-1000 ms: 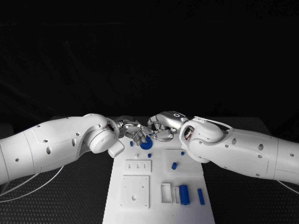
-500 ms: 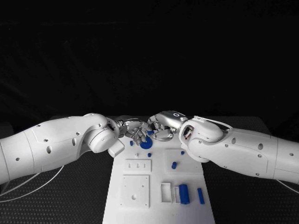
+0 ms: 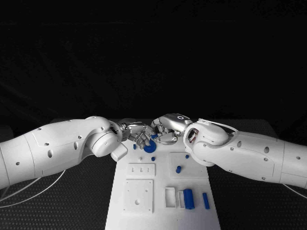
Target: Assemble the parts on the task board
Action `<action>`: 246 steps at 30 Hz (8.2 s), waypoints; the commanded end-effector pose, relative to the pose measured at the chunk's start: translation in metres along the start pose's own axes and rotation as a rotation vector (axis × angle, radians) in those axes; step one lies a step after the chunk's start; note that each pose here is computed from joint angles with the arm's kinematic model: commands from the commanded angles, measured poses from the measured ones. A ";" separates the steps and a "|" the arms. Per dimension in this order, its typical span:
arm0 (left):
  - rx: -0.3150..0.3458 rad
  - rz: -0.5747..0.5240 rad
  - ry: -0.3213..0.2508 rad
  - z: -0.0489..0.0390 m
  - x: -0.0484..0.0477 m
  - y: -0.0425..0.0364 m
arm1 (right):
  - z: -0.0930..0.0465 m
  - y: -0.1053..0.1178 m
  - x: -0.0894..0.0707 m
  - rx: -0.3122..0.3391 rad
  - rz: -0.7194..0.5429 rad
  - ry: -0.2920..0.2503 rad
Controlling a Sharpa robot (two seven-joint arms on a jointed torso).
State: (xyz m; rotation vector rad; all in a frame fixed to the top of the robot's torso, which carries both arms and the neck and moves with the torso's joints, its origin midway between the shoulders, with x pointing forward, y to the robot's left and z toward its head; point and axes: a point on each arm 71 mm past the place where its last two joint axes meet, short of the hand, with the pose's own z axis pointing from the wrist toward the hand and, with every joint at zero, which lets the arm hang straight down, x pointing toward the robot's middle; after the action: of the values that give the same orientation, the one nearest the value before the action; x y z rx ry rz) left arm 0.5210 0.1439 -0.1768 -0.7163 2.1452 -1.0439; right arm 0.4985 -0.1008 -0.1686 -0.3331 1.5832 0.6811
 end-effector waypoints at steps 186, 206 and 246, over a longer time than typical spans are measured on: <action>-0.081 0.597 -0.246 -0.0074 0.0575 0.0894 | -0.024 -0.181 -0.058 0.357 0.566 -0.231; -0.050 0.595 -0.258 -0.0069 0.0608 0.0872 | -0.024 -0.182 -0.058 0.359 0.567 -0.228; -0.088 0.612 -0.206 0.0001 0.0680 0.0958 | -0.024 -0.179 -0.057 0.353 0.573 -0.221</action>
State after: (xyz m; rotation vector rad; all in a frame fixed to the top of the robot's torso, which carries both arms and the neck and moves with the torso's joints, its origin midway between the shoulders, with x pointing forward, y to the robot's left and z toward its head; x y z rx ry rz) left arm 0.4601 0.1502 -0.2752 -0.1872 2.0215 -0.5212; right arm 0.5925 -0.2663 -0.1537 0.4646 1.5437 0.8068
